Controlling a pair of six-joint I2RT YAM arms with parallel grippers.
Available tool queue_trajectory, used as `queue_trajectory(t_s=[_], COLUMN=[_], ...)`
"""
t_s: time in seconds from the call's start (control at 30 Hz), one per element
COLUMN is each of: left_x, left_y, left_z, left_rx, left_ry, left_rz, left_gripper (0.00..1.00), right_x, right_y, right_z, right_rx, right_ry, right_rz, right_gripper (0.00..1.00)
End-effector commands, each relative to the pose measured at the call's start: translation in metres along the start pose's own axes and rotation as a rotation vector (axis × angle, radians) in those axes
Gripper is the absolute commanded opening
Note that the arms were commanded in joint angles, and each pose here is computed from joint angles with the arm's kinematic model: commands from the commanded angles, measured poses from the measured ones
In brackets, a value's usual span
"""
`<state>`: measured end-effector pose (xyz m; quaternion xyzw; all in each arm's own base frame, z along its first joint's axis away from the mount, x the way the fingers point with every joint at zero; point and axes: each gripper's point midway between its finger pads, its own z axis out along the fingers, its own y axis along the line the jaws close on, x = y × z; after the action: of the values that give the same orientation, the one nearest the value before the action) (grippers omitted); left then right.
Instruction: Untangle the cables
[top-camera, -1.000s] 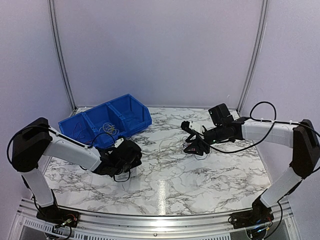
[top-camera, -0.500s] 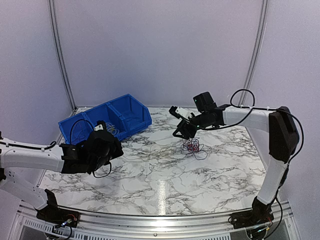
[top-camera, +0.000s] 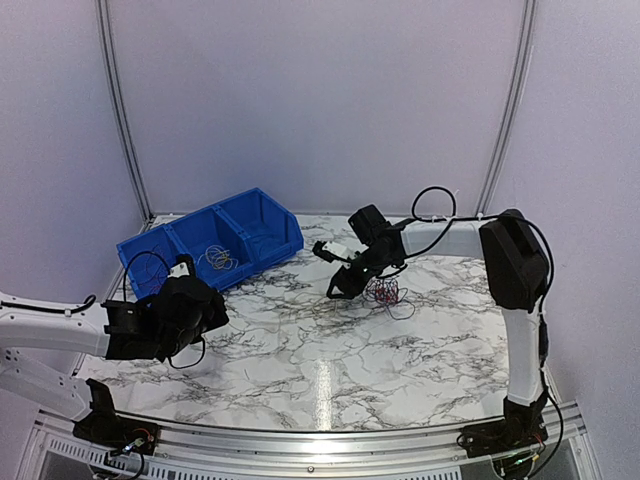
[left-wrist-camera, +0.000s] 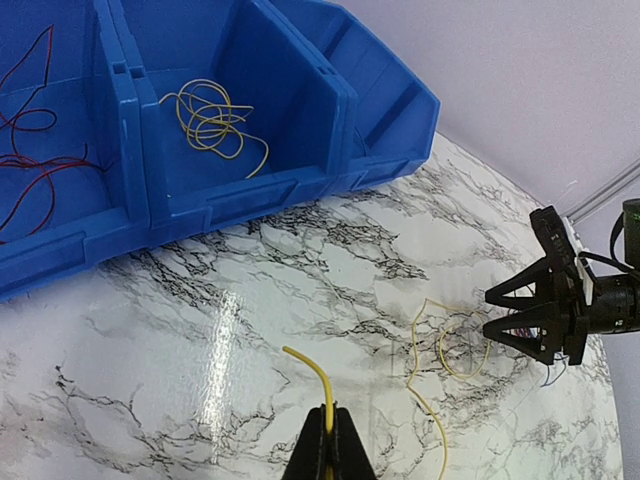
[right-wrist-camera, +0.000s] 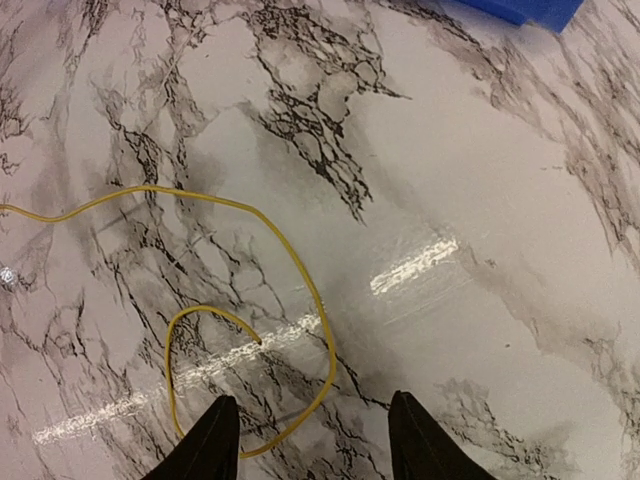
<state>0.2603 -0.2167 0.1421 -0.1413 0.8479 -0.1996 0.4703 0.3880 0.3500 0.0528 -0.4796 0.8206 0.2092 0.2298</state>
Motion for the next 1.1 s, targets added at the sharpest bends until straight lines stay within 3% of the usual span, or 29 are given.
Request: queue_trajectory(t_s=[0.0,0.17,0.43,0.5,0.7,0.8,0.93,1.07], left_x=[-0.004,-0.004,-0.030,-0.051,-0.153,-0.210,-0.270,-0.298], left_y=[0.006,0.004,-0.015,-0.020,-0.030,-0.024,-0.017,-0.022], left_z=[-0.004,-0.003,-0.019,-0.033,-0.110,-0.159,-0.217,-0.240], left_rx=[-0.022,-0.025,0.017,0.022,0.040,0.025,0.027,0.016], left_ry=[-0.021,-0.021,-0.044,-0.075,-0.279,-0.403,-0.529,-0.577], left_rz=[0.014,0.024,0.054,0.084,0.124,0.107,0.064,0.089], left_gripper=[0.00,0.00,0.00,0.00,0.00,0.00,0.00,0.00], right_x=[0.007,0.019,0.034,0.041,0.071,0.076,0.078,0.080], right_y=[-0.004,0.011,-0.008,-0.013,-0.018,-0.019,-0.020,-0.025], right_z=[0.002,0.016,0.032,0.035,0.047,0.047,0.047,0.045], right_rx=[0.051,-0.032,0.083,0.114,0.131,0.116,0.105,0.108], right_ry=[0.041,0.075,0.144,0.167,0.243,0.243,0.243,0.240], right_rz=[0.047,0.060,0.067,0.066,0.059,0.073,0.083,0.089], right_gripper=[0.50,0.43,0.24,0.16,0.14,0.00,0.00,0.00])
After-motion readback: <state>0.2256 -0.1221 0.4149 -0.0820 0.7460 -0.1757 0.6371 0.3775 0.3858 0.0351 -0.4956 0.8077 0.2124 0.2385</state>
